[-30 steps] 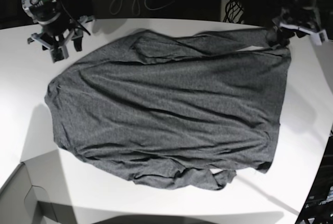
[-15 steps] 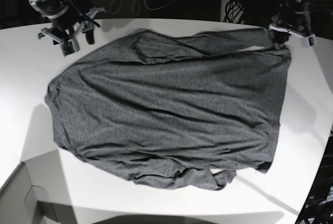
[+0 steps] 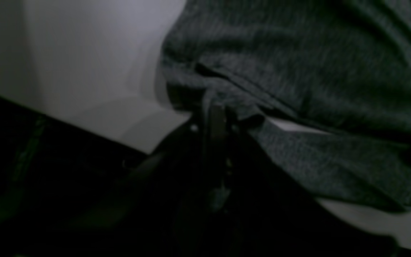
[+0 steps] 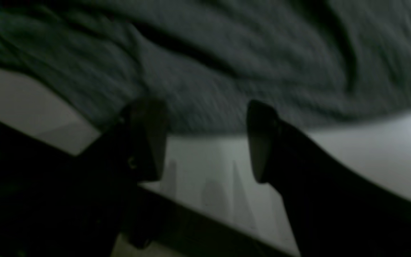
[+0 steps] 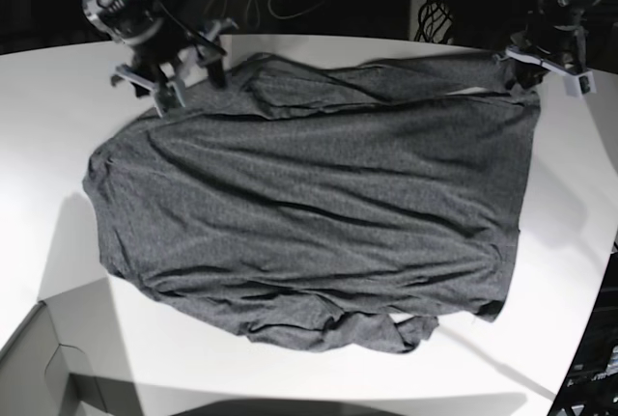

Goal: Layout the t-shirt on the table in an organized manner, then fold the t-shirt properly
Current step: 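Lower both grippers and pinch the shirt's collar-edge corners, then lift the collar edge with both grippers and pull it taut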

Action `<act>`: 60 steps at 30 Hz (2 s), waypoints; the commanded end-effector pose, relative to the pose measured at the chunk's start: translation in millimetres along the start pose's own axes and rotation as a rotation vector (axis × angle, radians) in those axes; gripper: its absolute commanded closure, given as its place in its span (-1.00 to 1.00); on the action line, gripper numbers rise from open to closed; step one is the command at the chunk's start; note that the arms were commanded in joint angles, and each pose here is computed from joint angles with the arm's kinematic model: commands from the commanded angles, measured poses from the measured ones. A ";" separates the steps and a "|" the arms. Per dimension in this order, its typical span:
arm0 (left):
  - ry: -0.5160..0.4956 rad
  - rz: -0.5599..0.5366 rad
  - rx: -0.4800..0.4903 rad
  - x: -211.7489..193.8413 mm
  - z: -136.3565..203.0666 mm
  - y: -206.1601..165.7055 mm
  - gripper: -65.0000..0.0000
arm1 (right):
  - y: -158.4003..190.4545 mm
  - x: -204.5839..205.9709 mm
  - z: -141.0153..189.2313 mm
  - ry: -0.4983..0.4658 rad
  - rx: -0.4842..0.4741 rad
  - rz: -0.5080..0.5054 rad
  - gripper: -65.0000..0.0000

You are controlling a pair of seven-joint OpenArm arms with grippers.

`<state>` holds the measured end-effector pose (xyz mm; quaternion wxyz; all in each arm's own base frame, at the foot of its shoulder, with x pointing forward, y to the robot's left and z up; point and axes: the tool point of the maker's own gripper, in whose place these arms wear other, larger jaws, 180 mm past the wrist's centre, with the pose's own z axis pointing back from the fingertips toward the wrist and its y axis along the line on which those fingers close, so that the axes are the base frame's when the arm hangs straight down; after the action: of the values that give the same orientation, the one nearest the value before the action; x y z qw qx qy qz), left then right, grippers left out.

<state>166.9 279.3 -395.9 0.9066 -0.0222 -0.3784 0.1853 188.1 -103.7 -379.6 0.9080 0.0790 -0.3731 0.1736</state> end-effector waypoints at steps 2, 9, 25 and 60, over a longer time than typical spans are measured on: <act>-0.028 -0.011 -0.001 8.3 3.6 1.2 1.00 | 5.4 13.2 -1.8 -0.044 0.016 0.006 -0.13; -0.028 -0.013 0.000 8.6 3.6 1.4 1.00 | 30.6 6.6 -13.0 -0.025 0.098 0.011 -0.13; -0.027 -0.011 0.001 8.3 3.6 2.2 1.00 | 41.8 -28.8 -36.2 0.070 0.156 -0.048 0.14; -0.262 -0.067 0.035 96.1 22.4 3.9 1.00 | -0.2 69.3 -23.2 -0.163 0.031 0.069 1.00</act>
<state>207.8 310.1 -328.0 0.8654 0.0227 -0.4707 0.1703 243.2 -81.5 -357.8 0.8770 0.0914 -0.4252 0.2041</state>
